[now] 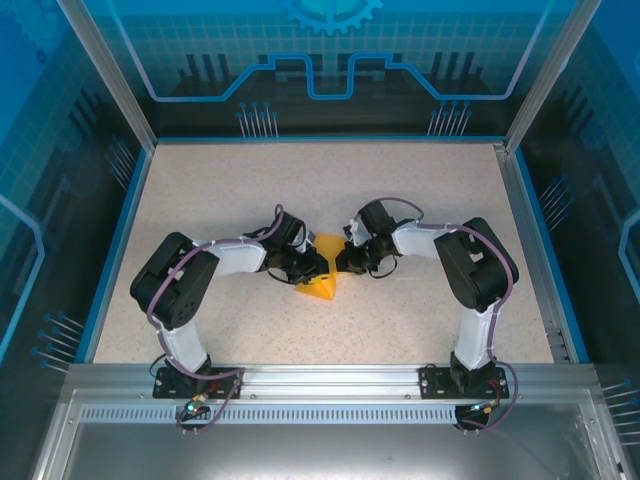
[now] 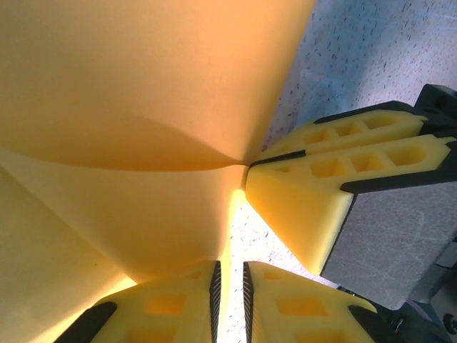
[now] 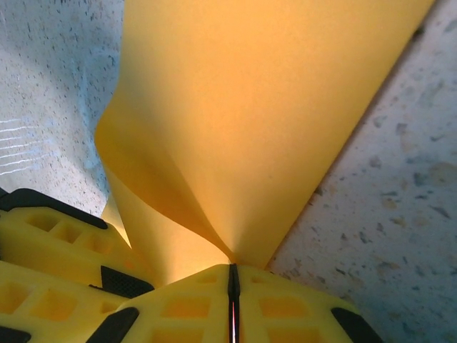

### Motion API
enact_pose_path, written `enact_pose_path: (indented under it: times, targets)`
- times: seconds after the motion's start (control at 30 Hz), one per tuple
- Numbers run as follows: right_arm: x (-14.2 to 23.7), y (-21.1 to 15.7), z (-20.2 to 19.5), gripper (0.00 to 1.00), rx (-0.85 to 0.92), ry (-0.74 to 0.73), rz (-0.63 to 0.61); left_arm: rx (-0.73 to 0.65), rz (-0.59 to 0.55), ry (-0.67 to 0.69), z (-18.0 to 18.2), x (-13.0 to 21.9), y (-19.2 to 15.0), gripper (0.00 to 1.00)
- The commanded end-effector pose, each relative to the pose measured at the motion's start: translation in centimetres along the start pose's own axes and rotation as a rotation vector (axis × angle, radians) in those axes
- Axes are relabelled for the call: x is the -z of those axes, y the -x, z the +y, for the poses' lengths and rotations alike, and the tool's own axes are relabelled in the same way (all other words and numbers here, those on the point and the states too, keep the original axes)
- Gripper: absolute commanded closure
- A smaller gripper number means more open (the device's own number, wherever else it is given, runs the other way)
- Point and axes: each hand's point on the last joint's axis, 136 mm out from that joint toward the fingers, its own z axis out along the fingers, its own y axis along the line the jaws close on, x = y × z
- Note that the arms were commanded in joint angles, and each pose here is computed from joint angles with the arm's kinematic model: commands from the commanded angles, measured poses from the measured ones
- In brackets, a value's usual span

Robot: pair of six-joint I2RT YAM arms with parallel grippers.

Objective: Fold a paper plane with a square sheet of paper (pick it up from the middle)
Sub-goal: Fold the triangle a second time at the center of the table.

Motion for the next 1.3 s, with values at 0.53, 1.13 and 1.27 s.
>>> enact_pose_path:
  times: [0.53,1.13,1.27]
  targets:
    - [-0.5,0.1,-0.5,0.90,-0.001,-0.020,0.024,-0.001,0.045,0.017,0.5,-0.7,-0.4,0.81]
    - [-0.6,0.0,-0.8,0.90,-0.008,-0.035,0.027,0.017,0.038,0.055,1.6,-0.8,-0.5,0.81]
    - [-0.6,0.1,-0.9,0.90,-0.007,-0.037,0.028,0.024,0.035,0.065,1.8,-0.8,-0.5,0.81]
